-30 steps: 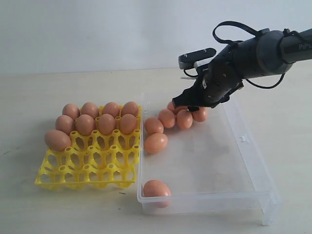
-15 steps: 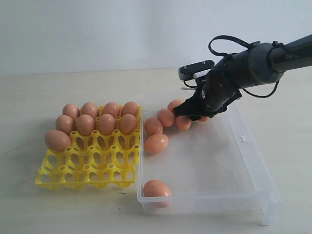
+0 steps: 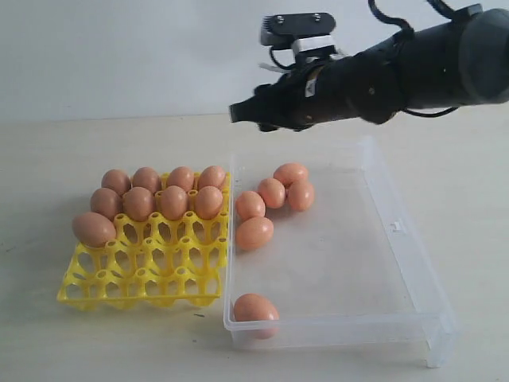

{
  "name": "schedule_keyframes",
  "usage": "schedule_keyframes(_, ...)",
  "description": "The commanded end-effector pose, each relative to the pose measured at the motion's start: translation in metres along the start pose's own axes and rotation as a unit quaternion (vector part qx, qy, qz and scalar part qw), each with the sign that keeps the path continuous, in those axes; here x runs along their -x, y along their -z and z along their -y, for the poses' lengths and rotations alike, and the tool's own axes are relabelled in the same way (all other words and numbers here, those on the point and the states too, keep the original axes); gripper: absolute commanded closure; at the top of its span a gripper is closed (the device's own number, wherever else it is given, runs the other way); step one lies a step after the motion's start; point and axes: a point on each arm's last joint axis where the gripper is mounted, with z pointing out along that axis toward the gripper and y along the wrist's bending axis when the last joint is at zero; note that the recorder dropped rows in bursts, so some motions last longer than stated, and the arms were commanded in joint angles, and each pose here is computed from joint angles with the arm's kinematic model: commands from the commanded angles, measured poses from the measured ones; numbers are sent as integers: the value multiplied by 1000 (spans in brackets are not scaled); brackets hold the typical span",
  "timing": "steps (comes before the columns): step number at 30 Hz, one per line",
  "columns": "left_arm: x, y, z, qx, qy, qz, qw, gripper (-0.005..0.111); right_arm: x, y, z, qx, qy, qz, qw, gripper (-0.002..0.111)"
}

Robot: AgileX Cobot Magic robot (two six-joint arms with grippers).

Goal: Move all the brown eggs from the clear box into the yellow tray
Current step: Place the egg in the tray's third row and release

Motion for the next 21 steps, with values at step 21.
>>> schedule_keyframes(21, 3, 1, 1, -5, 2, 11, 1000, 107, -94, -35, -125, 304, 63, 93, 946, 108)
